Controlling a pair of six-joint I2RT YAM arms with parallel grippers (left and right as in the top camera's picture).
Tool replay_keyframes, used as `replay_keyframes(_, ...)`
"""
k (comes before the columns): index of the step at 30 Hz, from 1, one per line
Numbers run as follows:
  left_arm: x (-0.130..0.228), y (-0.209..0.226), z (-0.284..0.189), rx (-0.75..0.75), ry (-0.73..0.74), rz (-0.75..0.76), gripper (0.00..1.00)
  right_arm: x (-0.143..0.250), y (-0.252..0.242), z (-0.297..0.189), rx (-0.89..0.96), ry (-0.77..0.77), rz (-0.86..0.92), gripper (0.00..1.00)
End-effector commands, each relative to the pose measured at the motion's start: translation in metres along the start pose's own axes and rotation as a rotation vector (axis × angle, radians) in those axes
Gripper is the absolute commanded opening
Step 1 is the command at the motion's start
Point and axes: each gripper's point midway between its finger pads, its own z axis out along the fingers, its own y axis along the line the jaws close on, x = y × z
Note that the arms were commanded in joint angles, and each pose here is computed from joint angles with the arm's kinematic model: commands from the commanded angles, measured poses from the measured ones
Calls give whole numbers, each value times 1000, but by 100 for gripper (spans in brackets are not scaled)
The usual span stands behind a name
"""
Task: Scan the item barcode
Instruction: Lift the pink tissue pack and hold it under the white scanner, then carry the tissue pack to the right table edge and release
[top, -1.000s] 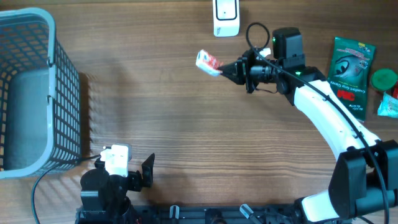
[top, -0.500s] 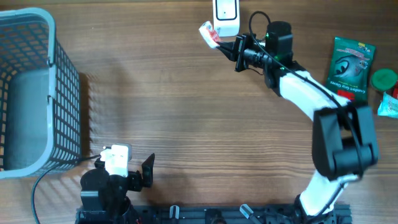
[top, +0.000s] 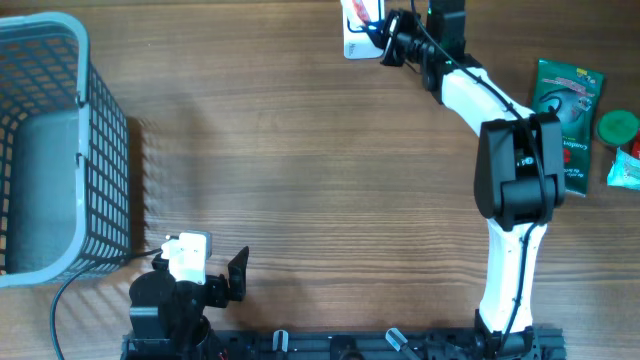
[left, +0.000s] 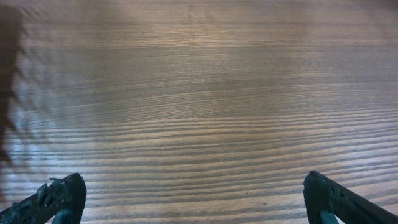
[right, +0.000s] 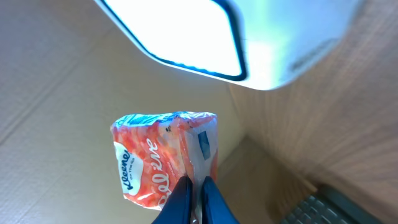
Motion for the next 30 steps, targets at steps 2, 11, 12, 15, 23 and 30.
replay_keyframes(2,0,-1,0,7,-6,-8,100,-20,-7,7,16,-70,-65,5)
replay_keyframes(11,0,-1,0,7,-6,-8,100,-38,10,-39,109,-278,-397,4)
replay_keyframes(12,0,-1,0,7,-6,-8,100,-42,18,-54,118,-320,-414,5)
replay_keyframes(15,0,-1,0,7,-6,-8,100,-70,36,-114,174,-522,-413,5)
replay_keyframes(23,0,-1,0,7,-6,-8,100,-183,18,-290,445,-1190,-271,5)
replay_keyframes(30,0,-1,0,7,-6,-8,100,-218,8,-353,530,-1335,-245,7)
